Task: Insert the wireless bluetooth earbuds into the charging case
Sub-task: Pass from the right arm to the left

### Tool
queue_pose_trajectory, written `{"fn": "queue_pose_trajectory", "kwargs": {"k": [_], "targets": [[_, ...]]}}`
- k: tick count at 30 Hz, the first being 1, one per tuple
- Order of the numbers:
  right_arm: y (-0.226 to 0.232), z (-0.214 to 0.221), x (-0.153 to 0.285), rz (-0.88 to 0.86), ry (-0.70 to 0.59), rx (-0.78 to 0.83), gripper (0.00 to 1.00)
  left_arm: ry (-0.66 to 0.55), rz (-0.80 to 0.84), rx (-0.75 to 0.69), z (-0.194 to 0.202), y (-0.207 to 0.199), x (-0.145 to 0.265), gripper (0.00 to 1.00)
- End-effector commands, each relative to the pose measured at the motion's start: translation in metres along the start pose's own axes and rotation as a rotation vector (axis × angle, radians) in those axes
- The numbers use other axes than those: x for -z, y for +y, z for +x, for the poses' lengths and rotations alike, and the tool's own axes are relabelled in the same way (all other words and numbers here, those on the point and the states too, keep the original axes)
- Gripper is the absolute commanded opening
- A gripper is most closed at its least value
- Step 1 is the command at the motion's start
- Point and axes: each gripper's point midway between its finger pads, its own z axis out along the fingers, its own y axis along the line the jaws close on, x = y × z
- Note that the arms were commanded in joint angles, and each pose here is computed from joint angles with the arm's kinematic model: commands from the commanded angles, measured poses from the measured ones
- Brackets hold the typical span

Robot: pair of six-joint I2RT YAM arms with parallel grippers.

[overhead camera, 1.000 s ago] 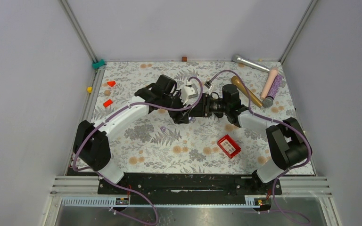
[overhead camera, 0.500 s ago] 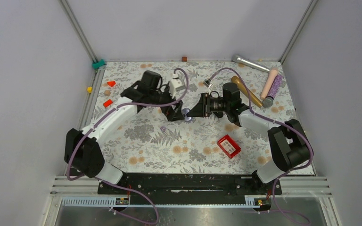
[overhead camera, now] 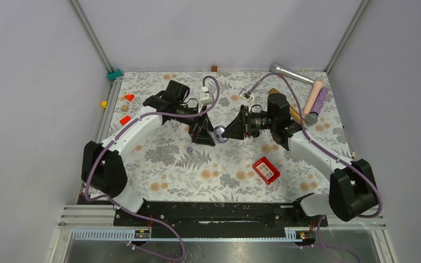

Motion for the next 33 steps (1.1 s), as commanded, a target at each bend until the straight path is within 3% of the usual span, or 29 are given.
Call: {"fn": "queue_pose_trajectory", "kwargs": {"k": [1, 23, 33], "targets": [[0.018, -0.009, 0.005, -0.040, 0.006, 0.166, 0.28, 0.002, 0.147, -0.066, -0.013, -0.031, -0.009, 0.96], [0.017, 0.000, 0.002, -0.083, 0.021, 0.152, 0.29, 0.032, 0.231, -0.014, -0.009, -0.041, -0.024, 0.62], [0.015, 0.003, 0.001, -0.089, 0.030, 0.144, 0.29, 0.025, 0.209, -0.024, -0.013, -0.039, -0.023, 0.55]]}}
